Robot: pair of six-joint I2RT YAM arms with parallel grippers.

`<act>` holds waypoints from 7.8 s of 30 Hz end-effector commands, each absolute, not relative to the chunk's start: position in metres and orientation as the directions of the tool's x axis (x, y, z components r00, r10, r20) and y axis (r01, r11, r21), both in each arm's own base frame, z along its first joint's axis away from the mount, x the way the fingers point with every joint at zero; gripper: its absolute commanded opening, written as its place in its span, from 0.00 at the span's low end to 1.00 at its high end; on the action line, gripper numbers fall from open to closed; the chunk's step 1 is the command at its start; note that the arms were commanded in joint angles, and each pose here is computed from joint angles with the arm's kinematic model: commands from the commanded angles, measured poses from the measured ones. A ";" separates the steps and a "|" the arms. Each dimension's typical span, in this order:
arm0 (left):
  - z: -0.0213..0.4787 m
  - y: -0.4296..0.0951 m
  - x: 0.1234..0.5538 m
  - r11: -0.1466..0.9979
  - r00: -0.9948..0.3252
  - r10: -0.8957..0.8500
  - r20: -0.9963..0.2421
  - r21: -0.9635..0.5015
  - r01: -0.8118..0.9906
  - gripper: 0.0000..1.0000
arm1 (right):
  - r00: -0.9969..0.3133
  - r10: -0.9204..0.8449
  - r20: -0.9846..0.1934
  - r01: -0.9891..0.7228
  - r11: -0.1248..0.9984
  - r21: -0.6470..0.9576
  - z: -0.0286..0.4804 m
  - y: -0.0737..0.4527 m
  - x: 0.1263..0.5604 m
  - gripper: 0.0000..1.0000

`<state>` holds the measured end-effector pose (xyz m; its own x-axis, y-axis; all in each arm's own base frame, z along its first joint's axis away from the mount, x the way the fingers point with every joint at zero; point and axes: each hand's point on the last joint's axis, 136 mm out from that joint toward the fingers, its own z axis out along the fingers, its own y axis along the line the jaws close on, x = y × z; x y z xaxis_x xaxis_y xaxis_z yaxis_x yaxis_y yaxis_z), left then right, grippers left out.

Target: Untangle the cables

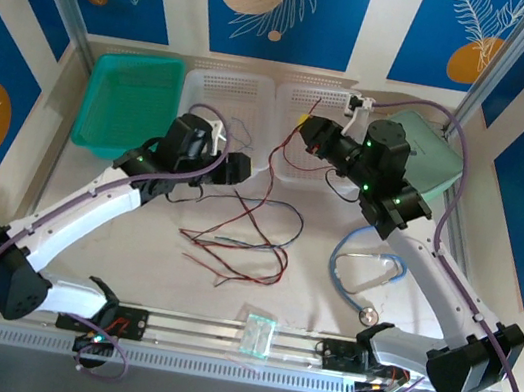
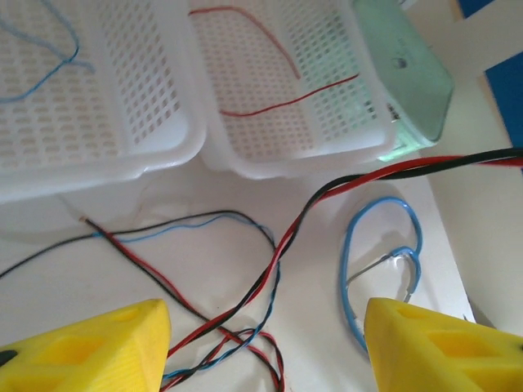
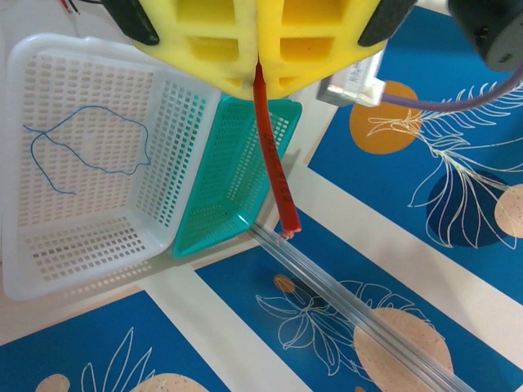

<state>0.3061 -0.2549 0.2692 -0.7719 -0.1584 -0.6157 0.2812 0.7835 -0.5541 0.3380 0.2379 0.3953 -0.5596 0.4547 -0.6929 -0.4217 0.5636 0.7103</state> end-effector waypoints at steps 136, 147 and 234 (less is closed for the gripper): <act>0.391 0.090 0.317 0.679 0.102 -0.618 -0.780 -0.594 -0.431 0.00 | 0.436 0.153 -0.887 0.468 0.803 0.369 0.570 -0.099 0.168 0.00; 0.406 0.085 0.319 0.693 0.101 -0.628 -0.772 -0.613 -0.379 0.00 | 0.419 0.223 -0.880 0.359 0.850 0.386 0.573 -0.084 0.184 0.00; 0.401 0.046 0.301 0.713 -0.016 -0.684 -0.729 -0.664 -0.226 0.00 | -0.883 0.166 -0.438 0.097 0.980 0.175 0.118 0.151 0.525 0.55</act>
<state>0.3088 0.0493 0.3700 -0.0491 -0.7016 -0.7109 -0.2892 0.6913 -0.6622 0.5216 0.1554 0.0714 -0.9154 0.1564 -0.3708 0.1073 0.9829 0.1498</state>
